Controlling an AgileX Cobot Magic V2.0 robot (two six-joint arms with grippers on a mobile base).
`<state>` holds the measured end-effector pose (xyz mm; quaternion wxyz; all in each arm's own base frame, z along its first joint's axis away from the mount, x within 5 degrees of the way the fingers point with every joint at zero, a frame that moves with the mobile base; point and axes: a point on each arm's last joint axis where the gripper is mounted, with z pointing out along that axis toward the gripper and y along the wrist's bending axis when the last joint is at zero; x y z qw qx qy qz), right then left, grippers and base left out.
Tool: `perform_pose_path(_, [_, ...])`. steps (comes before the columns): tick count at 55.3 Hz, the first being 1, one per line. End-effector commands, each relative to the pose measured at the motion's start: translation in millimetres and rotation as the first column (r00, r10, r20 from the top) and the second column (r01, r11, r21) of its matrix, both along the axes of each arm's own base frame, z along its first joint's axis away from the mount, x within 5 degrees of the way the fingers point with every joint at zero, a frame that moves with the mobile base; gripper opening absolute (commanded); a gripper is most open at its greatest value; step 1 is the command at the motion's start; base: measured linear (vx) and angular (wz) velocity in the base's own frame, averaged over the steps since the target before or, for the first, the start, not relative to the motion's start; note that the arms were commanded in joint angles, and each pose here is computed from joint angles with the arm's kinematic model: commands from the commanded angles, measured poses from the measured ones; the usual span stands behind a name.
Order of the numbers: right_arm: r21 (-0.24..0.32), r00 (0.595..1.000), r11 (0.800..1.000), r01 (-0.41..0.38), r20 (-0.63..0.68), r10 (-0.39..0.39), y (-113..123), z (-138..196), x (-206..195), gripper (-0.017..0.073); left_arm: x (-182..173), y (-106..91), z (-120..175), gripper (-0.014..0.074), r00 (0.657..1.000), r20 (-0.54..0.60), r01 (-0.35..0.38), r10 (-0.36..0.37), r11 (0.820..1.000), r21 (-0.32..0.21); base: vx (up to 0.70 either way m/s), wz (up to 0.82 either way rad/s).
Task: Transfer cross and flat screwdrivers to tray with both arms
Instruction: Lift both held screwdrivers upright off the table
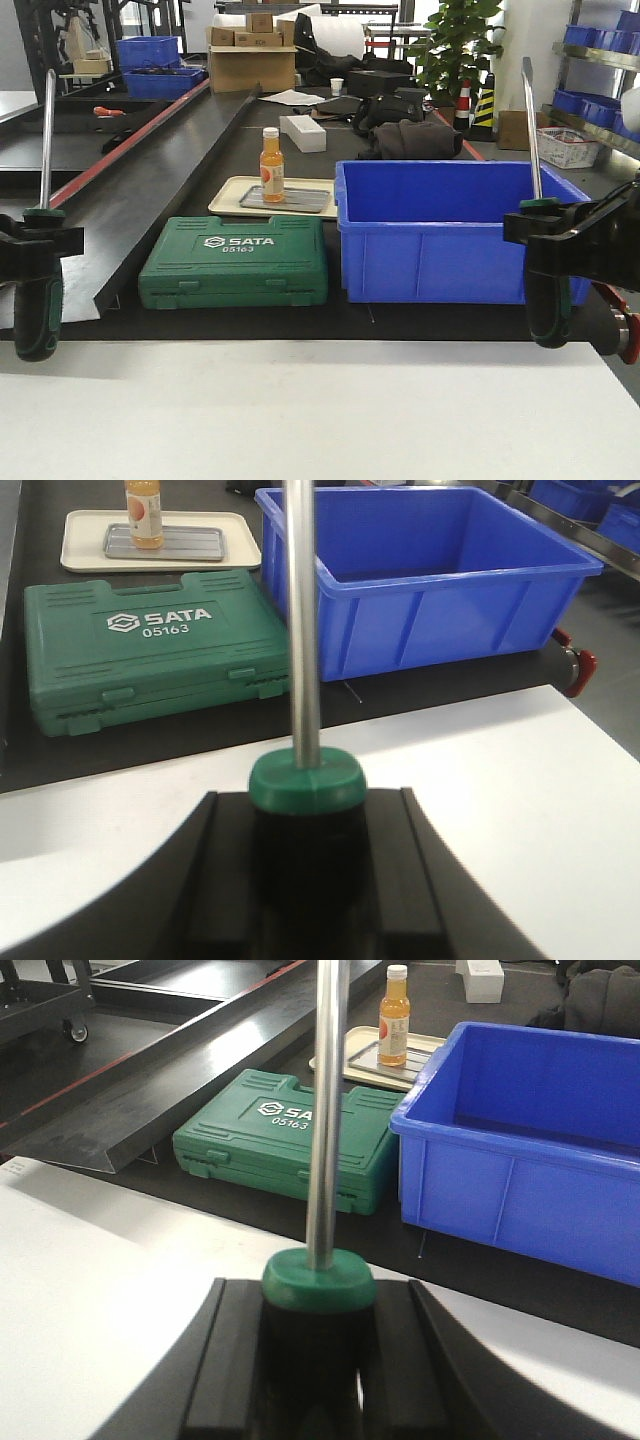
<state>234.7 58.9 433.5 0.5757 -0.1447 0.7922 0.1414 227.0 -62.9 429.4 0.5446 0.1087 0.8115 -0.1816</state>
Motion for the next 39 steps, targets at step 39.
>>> perform_pose_path(39, [0.046, 0.992, 0.998, 0.032, 0.117, -0.037, -3.2, 22.9, -5.0, -0.0008, -6.0, 1.6, 23.0, 0.0003, 0.993, 0.117, -0.024, 0.031, 0.998, -0.061, 0.00, 0.00])
